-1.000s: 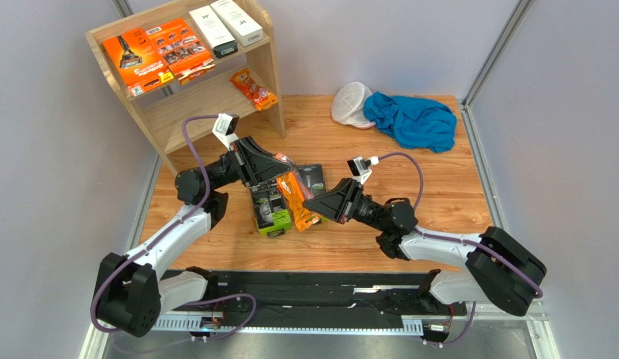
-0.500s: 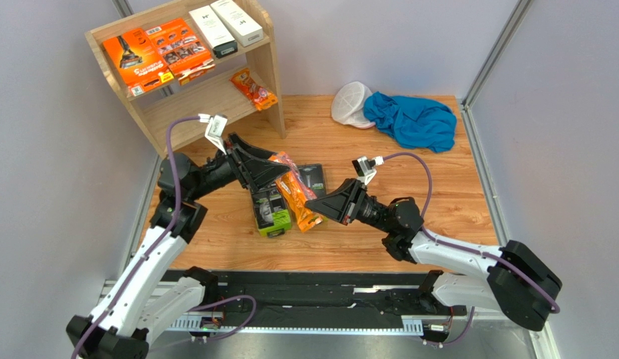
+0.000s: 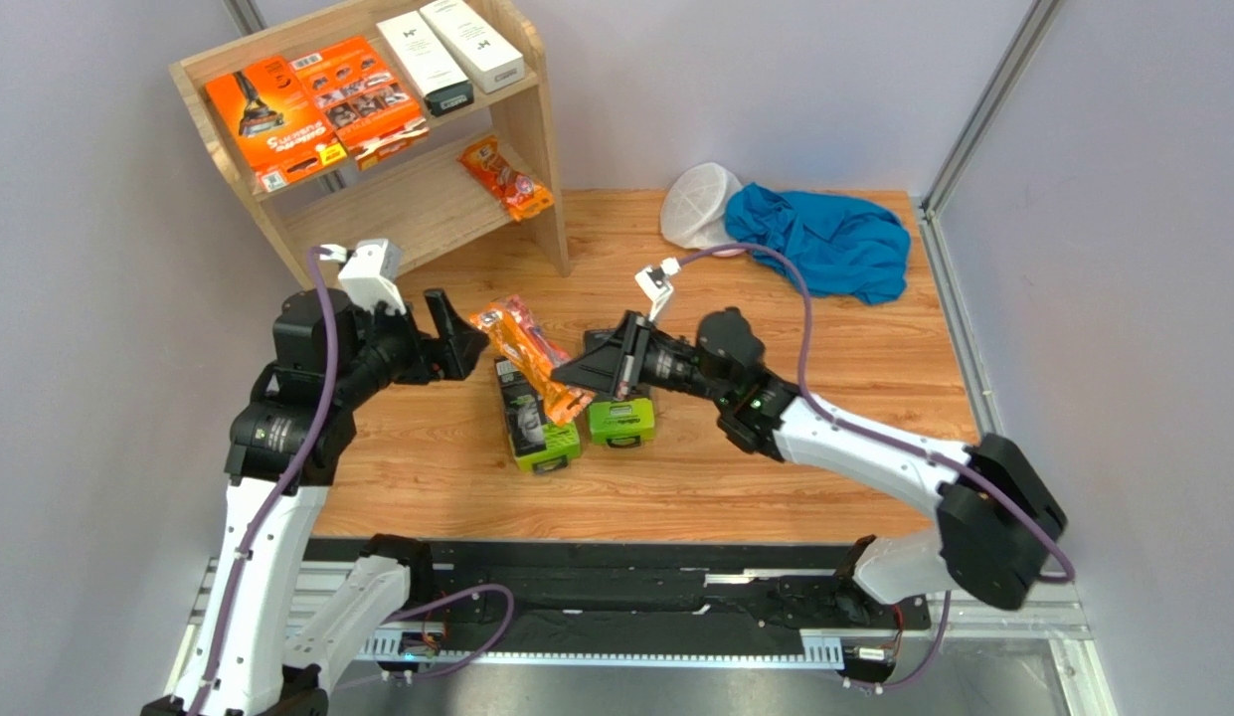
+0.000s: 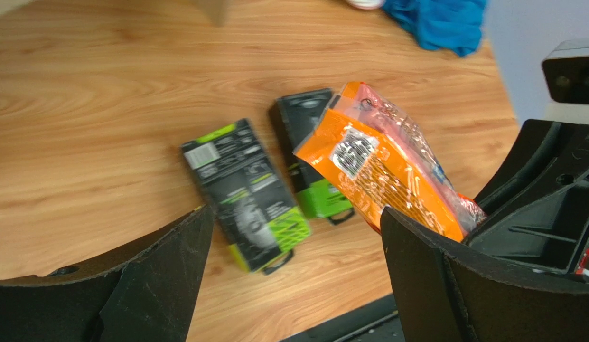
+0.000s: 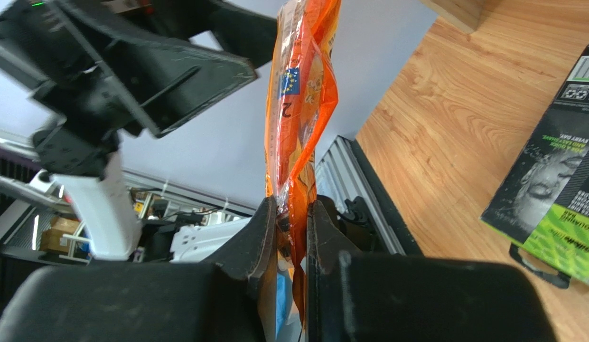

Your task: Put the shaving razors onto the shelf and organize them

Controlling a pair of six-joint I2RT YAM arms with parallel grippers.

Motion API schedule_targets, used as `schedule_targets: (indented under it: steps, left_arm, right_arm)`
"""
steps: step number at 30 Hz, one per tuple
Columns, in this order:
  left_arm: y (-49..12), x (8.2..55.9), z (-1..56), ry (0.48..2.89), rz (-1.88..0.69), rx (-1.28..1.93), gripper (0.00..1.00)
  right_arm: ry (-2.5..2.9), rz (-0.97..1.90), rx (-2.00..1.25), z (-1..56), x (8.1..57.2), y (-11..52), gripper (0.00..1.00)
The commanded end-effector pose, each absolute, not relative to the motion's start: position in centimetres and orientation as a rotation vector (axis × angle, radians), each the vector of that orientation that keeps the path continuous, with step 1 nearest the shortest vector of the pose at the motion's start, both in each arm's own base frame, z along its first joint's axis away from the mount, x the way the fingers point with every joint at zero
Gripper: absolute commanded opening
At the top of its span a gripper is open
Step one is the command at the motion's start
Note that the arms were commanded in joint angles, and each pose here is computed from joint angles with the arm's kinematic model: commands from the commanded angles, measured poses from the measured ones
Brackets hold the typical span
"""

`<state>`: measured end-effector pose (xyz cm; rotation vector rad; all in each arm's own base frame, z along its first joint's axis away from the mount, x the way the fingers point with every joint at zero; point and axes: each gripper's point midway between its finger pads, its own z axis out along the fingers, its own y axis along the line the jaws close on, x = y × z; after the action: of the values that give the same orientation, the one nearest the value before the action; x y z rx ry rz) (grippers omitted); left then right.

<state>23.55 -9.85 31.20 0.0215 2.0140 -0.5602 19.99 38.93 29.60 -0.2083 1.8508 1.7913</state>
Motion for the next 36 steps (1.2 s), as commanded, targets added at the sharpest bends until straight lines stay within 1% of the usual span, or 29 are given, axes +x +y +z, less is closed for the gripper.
schedule_targets:
  steps: [1, 2, 4, 5, 6, 7, 8, 9, 11, 12, 13, 14, 15, 16, 18, 19, 20, 21, 22, 23, 27, 31, 32, 34, 36]
  left_arm:
    - [-4.7, 22.1, 31.1, 2.072, -0.282, -0.067, 0.99]
    - [-4.1, 22.1, 30.9, 2.079, -0.257, -0.085, 0.99]
    - [-3.6, 21.6, 30.4, 2.084, -0.244, -0.099, 0.99]
    - [-3.5, 21.5, 30.2, 2.088, -0.243, -0.104, 0.99]
    - [-3.3, 21.3, 29.9, 2.089, -0.237, -0.109, 0.99]
    - [-3.2, 21.2, 29.2, 2.104, -0.233, -0.108, 0.99]
    - [-3.1, 21.2, 28.8, 2.11, -0.227, -0.111, 0.99]
    - [-3.1, 20.9, 28.1, 2.121, -0.223, -0.113, 0.99]
    - [-2.7, 20.7, 27.3, 2.131, -0.203, -0.124, 0.99]
    - [-2.6, 20.4, 27.2, 2.12, -0.198, -0.128, 0.99]
    - [-2.6, 20.4, 26.5, 2.126, -0.198, -0.133, 0.99]
    - [-2.4, 20.4, 26.6, 2.113, -0.189, -0.146, 0.99]
    - [-2.4, 20.0, 26.8, 2.108, -0.188, -0.142, 0.99]
    - [-2.4, 20.0, 27.1, 2.095, -0.192, -0.135, 0.99]
    - [-2.4, 19.9, 27.3, 2.075, -0.191, -0.136, 0.99]
    - [-2.5, 19.9, 27.3, 2.072, -0.198, -0.13, 0.99]
    - [-2.6, 19.9, 27.3, 2.073, -0.205, -0.126, 0.99]
    - [-2.7, 19.9, 27.4, 2.07, -0.21, -0.123, 0.99]
    - [-2.8, 20.0, 27.3, 2.07, -0.215, -0.122, 0.99]
    - [-2.9, 20.0, 27.3, 2.069, -0.223, -0.117, 0.99]
    - [-3.0, 20.1, 27.3, 2.063, -0.229, -0.115, 0.99]
    - [-3.1, 20.3, 27.3, 2.059, -0.236, -0.115, 0.99]
    - [-3.1, 20.3, 27.3, 2.059, -0.236, -0.115, 0.99]
    - [-3.2, 20.3, 27.4, 2.056, -0.243, -0.11, 0.99]
    - [-3.3, 20.2, 27.4, 2.053, -0.244, -0.109, 0.99]
  right_arm:
    - [1.883, 1.82, -0.335, 29.2, 21.8, 41.9, 0.0]
    - [1.832, 1.841, -0.362, 31.2, 22.5, 42.6, 0.0]
    - [1.834, 1.858, -0.397, 31.3, 23.6, 43.6, 0.0]
    - [1.872, 1.854, -0.392, 30.0, 24.7, 44.7, 0.0]
    - [1.822, 1.876, -0.426, 32.0, 25.3, 45.3, 0.0]
    - [1.806, 1.881, -0.43, 32.7, 26.2, 45.7, 0.0]
    - [1.851, 1.885, -0.41, 31.1, 27.4, 46.6, 0.0]
    - [1.791, 1.905, -0.434, 33.4, 28.1, 47.0, 0.0]
    - [1.788, 1.909, -0.42, 33.6, 29.9, 47.6, 0.0]
    - [1.82, 1.916, -0.392, 32.4, 31.3, 48.3, 0.0]
    - [1.764, 1.924, -0.395, 34.4, 32.6, 48.3, 0.0]
    - [1.765, 1.928, -0.388, 34.8, 33.4, 48.6, 0.0]
    - [1.814, 1.929, -0.356, 32.9, 34.9, 49.3, 0.0]
    - [1.745, 1.937, -0.375, 35.5, 35.8, 49.3, 0.0]
    - [1.794, 1.925, -0.342, 34.6, 37.5, 50.1, 0.0]
    - [1.829, 1.905, -0.334, 32.8, 38.9, 50.8, 0.0]
    - [1.823, 1.894, -0.334, 34.4, 39.4, 51.0, 0.0]
    - [1.824, 1.876, -0.319, 34.6, 40.1, 51.3, 0.0]
    - [1.863, 1.858, -0.283, 32.6, 41.4, 51.7, 0.0]
    - [1.839, 1.861, -0.268, 33.8, 42.0, 51.6, 0.0]
    - [1.868, 1.838, -0.109, 31.8, 45.3, 51.1, 0.0]
    - [1.861, 1.849, -0.048, 31.1, 46.3, 51.3, 0.0]
    - [1.88, 1.864, -0.025, 30.2, 46.6, 51.6, 0.0]
    - [1.869, 1.88, -0.015, 30.6, 46.8, 51.8, 0.0]
    - [1.899, 1.859, 0.043, 29.4, 47.4, 51.9, 0.0]
